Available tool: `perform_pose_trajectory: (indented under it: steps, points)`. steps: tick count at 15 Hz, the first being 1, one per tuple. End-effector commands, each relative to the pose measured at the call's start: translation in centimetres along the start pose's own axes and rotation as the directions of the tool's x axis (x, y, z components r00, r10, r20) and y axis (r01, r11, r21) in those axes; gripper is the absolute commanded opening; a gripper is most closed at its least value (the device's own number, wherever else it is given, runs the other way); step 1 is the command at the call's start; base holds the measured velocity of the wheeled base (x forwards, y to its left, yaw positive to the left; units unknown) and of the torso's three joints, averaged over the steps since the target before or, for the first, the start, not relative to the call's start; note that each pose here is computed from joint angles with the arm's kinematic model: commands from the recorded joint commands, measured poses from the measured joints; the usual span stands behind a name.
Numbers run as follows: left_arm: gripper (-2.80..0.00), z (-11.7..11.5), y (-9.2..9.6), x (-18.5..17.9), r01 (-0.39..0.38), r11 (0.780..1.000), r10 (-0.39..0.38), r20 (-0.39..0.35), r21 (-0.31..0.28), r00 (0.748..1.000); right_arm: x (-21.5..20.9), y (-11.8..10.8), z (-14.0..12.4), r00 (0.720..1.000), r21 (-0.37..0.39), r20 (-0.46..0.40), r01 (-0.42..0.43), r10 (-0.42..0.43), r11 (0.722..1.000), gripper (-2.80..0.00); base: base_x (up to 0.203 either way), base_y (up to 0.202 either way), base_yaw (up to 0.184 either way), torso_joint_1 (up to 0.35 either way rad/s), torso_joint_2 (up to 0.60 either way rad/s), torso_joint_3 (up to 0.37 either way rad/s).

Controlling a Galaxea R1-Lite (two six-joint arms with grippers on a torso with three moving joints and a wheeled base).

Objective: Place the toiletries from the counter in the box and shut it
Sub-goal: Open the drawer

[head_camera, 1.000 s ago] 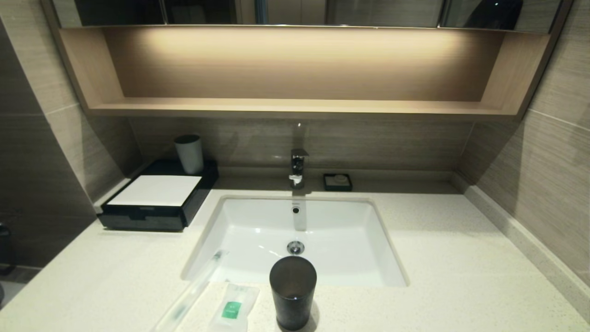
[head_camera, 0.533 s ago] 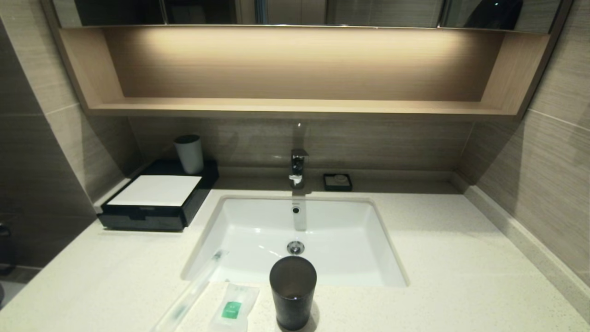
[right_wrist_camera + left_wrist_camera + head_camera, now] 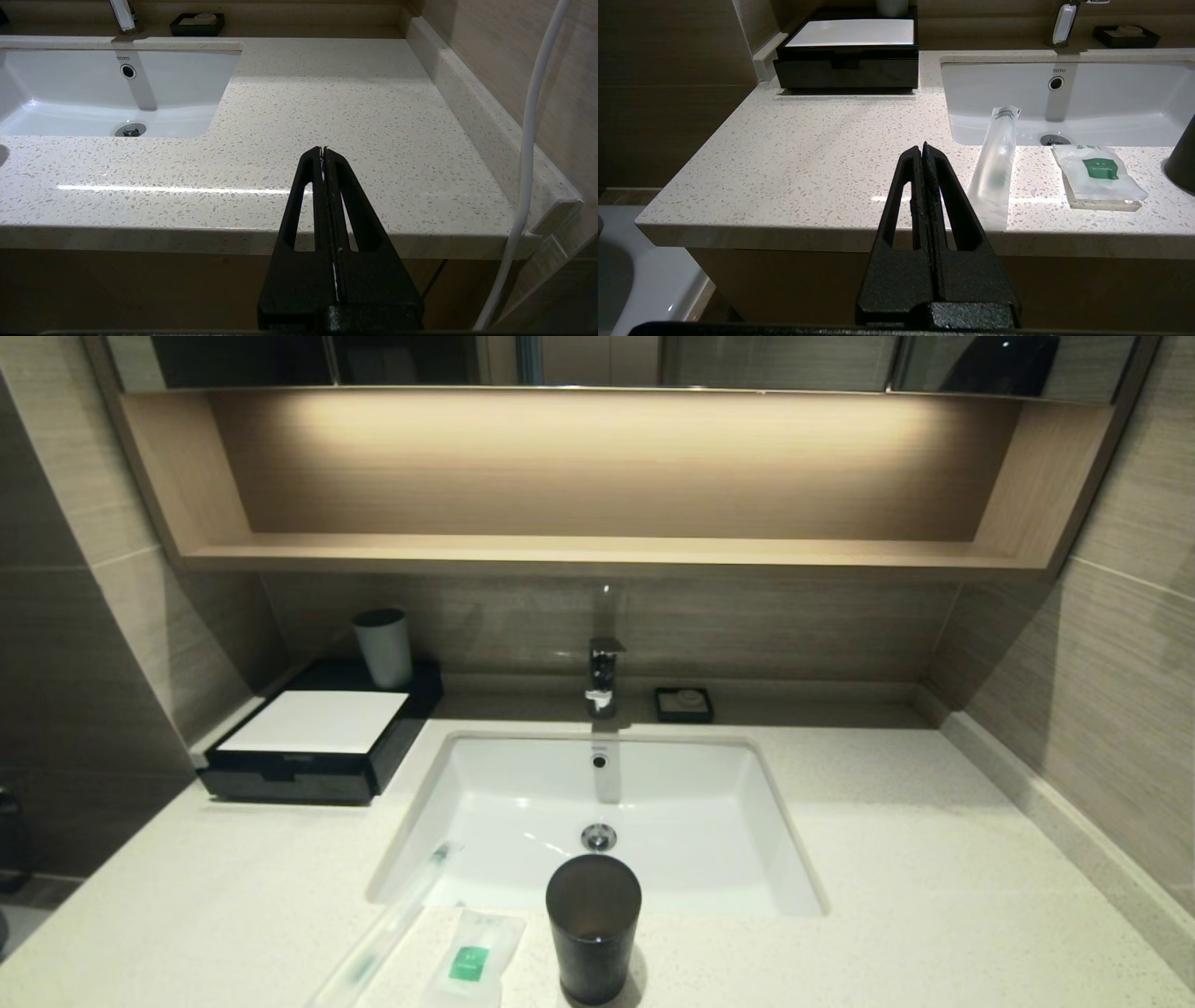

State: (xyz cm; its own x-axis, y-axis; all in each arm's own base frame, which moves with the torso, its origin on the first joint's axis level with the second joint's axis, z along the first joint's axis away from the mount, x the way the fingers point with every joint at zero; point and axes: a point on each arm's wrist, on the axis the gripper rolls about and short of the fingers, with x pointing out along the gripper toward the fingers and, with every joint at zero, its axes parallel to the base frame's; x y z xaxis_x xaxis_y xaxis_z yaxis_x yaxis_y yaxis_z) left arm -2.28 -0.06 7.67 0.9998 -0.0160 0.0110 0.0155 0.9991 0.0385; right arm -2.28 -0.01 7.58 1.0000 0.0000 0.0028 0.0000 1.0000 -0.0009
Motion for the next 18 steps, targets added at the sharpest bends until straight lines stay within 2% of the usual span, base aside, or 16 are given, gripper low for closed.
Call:
perform_pose_trajectory:
  steps: [1, 6, 8, 11, 14, 18]
  points:
    - [-2.80, -0.1, 0.0, 0.0, 0.000, 1.000, 0.000, -0.003, 0.007, 1.000, 0.0, 0.0, 0.0, 1.000, -0.001, -0.001, 0.000, 0.000, 1.000, -2.80, 0.000, 0.000, 0.000, 0.000, 0.00, 0.000]
    - [-2.80, 0.1, 0.0, 0.0, 0.002, 0.999, -0.002, 0.000, 0.033, 1.000, 0.0, 0.0, 0.0, 1.000, -0.001, -0.001, 0.000, 0.000, 1.000, -2.80, 0.000, 0.000, 0.000, 0.000, 0.00, 0.000]
    - [-2.80, 1.2, 0.0, -0.5, 0.026, 0.999, -0.026, 0.020, 0.038, 0.999, 0.0, 0.0, 0.0, 1.000, -0.001, -0.001, 0.000, 0.000, 1.000, -2.80, 0.000, 0.000, 0.000, 0.000, 0.00, 0.000]
    - [-2.80, 2.2, -0.1, -1.2, 0.073, 0.997, -0.072, -0.019, 0.033, 0.997, 0.0, 0.0, 0.0, 1.000, -0.001, -0.001, 0.000, 0.000, 1.000, -2.80, 0.000, 0.000, 0.000, 0.000, 0.00, 0.000]
    - [-2.80, 2.8, -0.1, -1.5, 0.070, 0.997, -0.070, -0.009, 0.034, 0.998, 0.0, 0.0, 0.0, 1.000, -0.001, -0.001, 0.000, 0.000, 1.000, -2.80, 0.000, 0.000, 0.000, 0.000, 0.00, 0.000]
    - [-2.80, 3.3, -0.1, -2.0, 0.068, 0.997, -0.067, -0.031, 0.032, 0.997, 0.0, 0.0, 0.0, 1.000, -0.001, -0.001, 0.000, 0.000, 1.000, -2.80, 0.000, 0.000, 0.000, 0.000, 0.00, 0.000]
